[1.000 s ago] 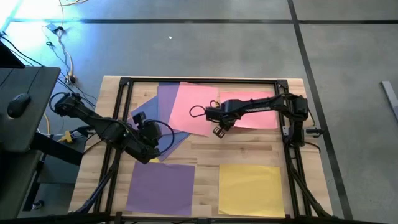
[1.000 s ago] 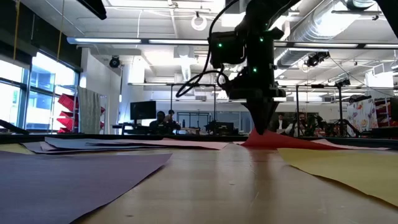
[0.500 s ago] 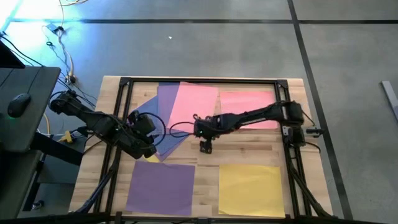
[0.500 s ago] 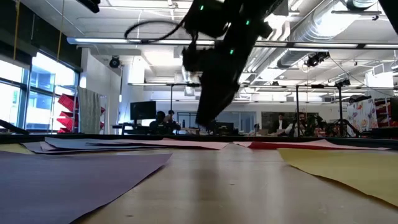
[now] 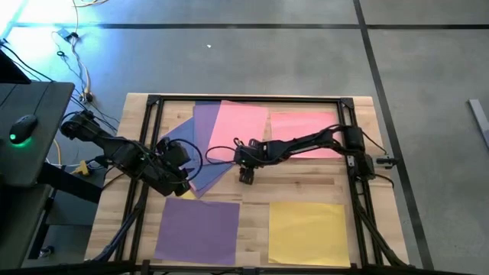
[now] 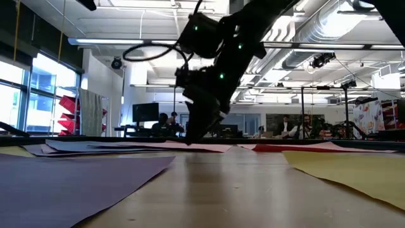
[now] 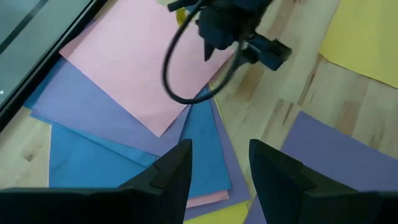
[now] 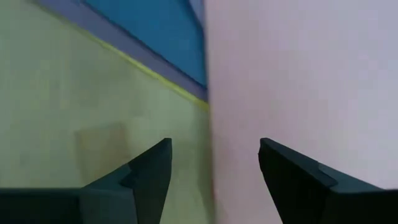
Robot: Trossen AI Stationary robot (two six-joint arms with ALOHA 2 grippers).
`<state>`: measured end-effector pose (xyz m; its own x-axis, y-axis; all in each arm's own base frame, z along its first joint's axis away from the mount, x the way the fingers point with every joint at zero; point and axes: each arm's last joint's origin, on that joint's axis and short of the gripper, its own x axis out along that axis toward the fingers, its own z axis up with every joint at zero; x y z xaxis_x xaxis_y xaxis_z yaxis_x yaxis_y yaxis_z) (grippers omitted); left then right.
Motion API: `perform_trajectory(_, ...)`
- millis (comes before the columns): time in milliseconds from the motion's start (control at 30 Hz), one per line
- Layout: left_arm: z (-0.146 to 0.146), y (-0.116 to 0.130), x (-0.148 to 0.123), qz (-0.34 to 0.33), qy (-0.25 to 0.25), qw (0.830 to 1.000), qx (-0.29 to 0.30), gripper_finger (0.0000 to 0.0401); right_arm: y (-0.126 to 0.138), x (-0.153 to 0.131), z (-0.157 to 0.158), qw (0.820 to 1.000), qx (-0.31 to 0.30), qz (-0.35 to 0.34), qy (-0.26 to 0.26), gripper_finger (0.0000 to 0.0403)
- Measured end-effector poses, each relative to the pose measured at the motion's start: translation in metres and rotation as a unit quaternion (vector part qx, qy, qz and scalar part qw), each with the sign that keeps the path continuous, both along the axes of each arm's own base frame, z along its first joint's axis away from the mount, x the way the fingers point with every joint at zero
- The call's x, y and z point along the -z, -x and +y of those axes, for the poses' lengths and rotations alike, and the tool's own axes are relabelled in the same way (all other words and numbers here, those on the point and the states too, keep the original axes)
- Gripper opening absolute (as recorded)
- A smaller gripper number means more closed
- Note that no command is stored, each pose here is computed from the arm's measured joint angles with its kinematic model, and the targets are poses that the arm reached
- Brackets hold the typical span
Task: Organize paper
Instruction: Stack the pink paper on the pink paper at the top right corner of the table
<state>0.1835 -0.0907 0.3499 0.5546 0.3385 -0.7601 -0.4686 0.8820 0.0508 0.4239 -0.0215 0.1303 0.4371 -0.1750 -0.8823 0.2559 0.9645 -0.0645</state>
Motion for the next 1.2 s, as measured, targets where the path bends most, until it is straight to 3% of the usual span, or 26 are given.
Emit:
perform_trajectory(200,0.000,0.000,0.000,-0.002,0.003,1.000,-0.003,0.0135,0.001,0.018,-0.010,0.999,0.029,0.029,-0.026,0.0201)
perform_trajectory(300,0.000,0.000,0.000,-0.003,0.004,1.000,-0.006,0.0135,0.001,0.025,-0.004,0.998,0.032,0.039,-0.038,0.0143)
perform_trajectory(433,0.000,0.000,0.000,-0.004,0.003,1.000,-0.007,0.0135,0.002,0.024,0.007,0.998,0.032,0.043,-0.037,0.0028)
perform_trajectory(500,0.000,0.000,0.000,-0.005,0.000,1.000,-0.008,0.0135,0.004,0.020,0.010,0.997,0.038,0.049,-0.042,0.0012)
perform_trajectory(667,0.001,0.000,-0.001,-0.008,-0.014,1.000,-0.007,0.0135,0.022,-0.014,0.014,0.991,0.089,0.065,-0.078,0.0001)
perform_trajectory(833,0.002,0.000,-0.002,-0.020,-0.034,0.999,-0.016,0.0135,0.041,-0.076,0.012,0.986,0.122,0.013,-0.109,0.0000)
perform_trajectory(1033,0.004,-0.001,-0.002,-0.032,-0.058,0.997,-0.027,0.0135,0.059,-0.129,0.006,0.979,0.144,-0.069,-0.130,0.0000)
perform_trajectory(1200,0.008,-0.002,-0.003,-0.037,-0.069,0.996,-0.039,0.0135,0.072,-0.162,-0.002,0.962,0.176,-0.144,-0.152,0.0000)
